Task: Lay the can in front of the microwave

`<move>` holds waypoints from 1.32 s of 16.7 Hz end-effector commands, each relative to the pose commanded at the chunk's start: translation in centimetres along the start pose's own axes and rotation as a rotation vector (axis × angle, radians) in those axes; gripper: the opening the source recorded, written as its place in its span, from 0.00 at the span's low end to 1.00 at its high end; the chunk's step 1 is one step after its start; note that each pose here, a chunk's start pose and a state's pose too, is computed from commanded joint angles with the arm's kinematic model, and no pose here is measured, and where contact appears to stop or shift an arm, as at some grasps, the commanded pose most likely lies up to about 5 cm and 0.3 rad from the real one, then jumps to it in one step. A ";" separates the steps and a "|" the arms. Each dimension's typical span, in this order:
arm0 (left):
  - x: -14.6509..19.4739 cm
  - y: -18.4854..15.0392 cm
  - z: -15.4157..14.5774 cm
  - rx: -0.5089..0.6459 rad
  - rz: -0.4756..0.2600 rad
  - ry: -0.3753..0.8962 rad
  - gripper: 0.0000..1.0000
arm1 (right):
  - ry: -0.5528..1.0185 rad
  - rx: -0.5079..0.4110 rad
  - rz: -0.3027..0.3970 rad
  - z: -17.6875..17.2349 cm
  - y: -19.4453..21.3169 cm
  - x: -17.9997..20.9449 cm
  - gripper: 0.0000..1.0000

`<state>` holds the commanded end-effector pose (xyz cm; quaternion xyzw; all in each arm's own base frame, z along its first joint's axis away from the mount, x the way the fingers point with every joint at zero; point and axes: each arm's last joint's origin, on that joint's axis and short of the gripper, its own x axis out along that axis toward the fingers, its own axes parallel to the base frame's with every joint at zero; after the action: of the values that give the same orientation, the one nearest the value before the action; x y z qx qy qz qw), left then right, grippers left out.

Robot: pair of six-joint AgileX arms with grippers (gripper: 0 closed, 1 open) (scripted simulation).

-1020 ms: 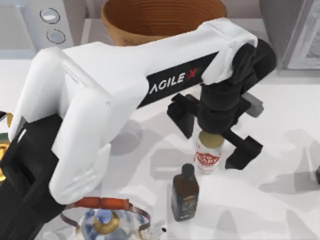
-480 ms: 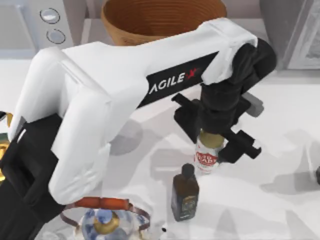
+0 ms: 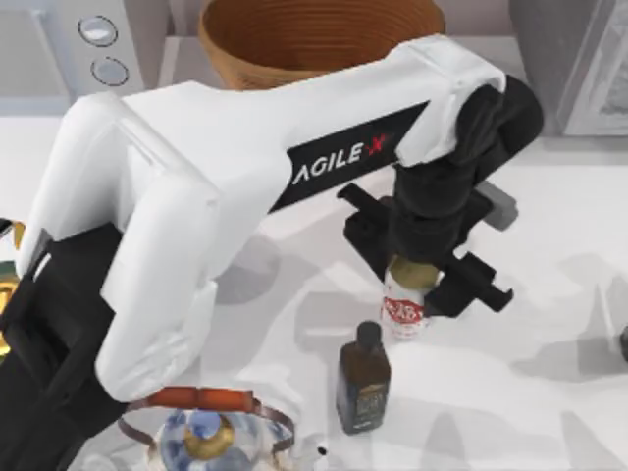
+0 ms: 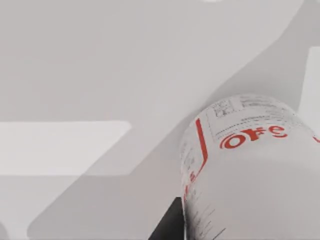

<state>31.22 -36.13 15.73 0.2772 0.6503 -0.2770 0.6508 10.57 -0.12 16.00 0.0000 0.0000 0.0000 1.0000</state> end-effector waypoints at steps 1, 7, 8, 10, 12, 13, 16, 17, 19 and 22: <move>0.0 0.0 0.0 0.000 0.000 0.000 0.00 | 0.000 0.000 0.000 0.0 0.0 0.0 1.00; 0.0 0.1 0.0 0.000 0.000 0.001 0.00 | 0.000 0.000 0.000 0.0 0.0 0.0 1.00; -0.1 0.0 0.0 0.002 0.000 0.001 0.00 | 0.000 0.000 0.000 0.0 0.0 0.0 1.00; -1.0 -0.1 0.1 0.004 0.001 0.000 0.00 | 0.000 0.000 0.000 0.0 0.0 0.0 1.00; -2.7 0.0 0.1 0.002 0.001 -0.001 0.00 | 0.000 0.000 0.000 0.0 0.0 0.0 1.00; -3.4 0.0 0.1 0.001 0.001 -0.001 0.00 | 0.000 0.000 0.000 0.0 0.0 0.0 1.00; -4.0 0.1 0.0 0.000 0.000 0.001 0.00 | 0.000 0.000 0.000 0.0 0.0 0.0 1.00; -4.0 0.1 0.0 0.000 0.000 0.001 0.00 | 0.000 0.000 0.000 0.0 0.0 0.0 1.00; -3.9 0.2 0.0 0.000 0.001 0.002 0.00 | 0.000 0.000 0.000 0.0 0.0 0.0 1.00; -4.9 3.1 -0.5 -0.038 -0.002 0.011 0.00 | 0.000 0.000 0.000 0.0 0.0 0.0 1.00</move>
<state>33.11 -33.60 20.64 0.2657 0.6591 -0.2635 0.6523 10.57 -0.12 16.00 0.0000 0.0000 0.0000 1.0000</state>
